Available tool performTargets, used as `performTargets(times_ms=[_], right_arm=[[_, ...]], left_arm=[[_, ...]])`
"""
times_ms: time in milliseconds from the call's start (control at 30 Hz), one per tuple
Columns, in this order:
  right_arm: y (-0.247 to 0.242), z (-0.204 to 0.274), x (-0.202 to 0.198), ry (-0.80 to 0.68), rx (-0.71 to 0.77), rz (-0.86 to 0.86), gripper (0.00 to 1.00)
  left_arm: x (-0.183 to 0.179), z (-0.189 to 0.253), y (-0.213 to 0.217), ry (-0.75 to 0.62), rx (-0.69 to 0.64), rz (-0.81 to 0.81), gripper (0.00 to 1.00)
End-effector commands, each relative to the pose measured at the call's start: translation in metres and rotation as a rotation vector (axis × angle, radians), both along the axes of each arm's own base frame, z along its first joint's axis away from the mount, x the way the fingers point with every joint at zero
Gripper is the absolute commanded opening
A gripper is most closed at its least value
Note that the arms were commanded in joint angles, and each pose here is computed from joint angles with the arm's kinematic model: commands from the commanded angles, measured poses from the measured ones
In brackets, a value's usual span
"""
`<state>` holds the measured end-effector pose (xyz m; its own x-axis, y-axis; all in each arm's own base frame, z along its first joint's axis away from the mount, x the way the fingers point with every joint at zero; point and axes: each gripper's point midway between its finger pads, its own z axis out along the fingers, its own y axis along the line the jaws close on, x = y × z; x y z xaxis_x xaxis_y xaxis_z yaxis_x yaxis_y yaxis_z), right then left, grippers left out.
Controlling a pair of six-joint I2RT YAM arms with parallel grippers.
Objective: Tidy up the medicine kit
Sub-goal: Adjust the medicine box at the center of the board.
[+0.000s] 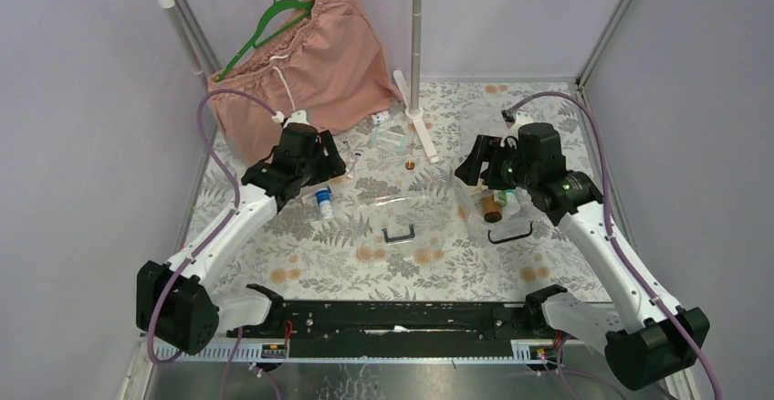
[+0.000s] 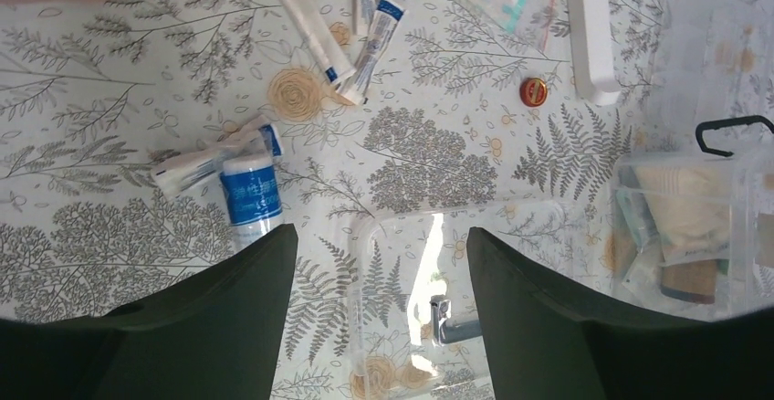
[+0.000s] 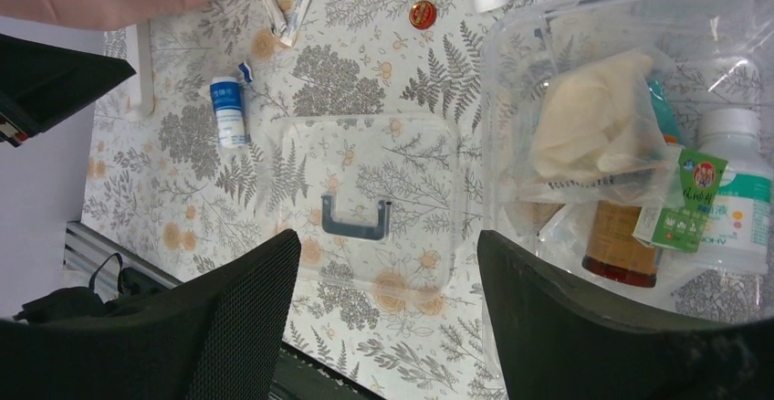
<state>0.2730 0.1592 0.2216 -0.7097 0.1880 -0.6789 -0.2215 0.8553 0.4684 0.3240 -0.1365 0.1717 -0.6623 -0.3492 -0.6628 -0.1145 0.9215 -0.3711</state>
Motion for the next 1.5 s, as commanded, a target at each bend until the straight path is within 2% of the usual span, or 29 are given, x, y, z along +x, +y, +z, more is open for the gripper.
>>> performTargets(times_ms=[0, 167, 267, 500, 567, 967, 1233, 1467], right_arm=[[-0.006, 0.003, -0.008, 0.032, 0.004, -0.038, 0.8], [0.005, 0.01, -0.008, 0.042, 0.056, -0.003, 0.77], [0.018, 0.005, -0.007, 0.108, 0.055, 0.038, 0.75], [0.02, -0.038, 0.011, 0.178, -0.354, -0.057, 0.75], [0.016, -0.042, 0.017, 0.177, -0.421, -0.088, 0.75], [0.077, -0.05, 0.055, 0.102, -0.244, 0.032, 0.75], [0.063, -0.07, 0.1, 0.118, -0.375, -0.138, 0.78], [0.027, -0.097, 0.098, 0.198, -0.418, -0.224, 0.79]], left_arm=[[-0.002, -0.001, 0.009, 0.016, -0.025, 0.046, 0.76], [-0.004, -0.004, 0.014, 0.009, 0.034, -0.002, 0.76], [-0.003, -0.006, 0.016, -0.001, 0.057, -0.023, 0.76], [0.003, -0.015, 0.011, -0.005, 0.087, -0.09, 0.77], [0.004, -0.016, 0.011, -0.014, 0.102, -0.108, 0.77], [0.01, -0.011, 0.032, -0.085, 0.166, -0.075, 0.77], [0.01, -0.01, 0.05, -0.103, 0.251, -0.033, 0.78], [0.009, -0.015, 0.052, -0.087, 0.258, -0.026, 0.78]])
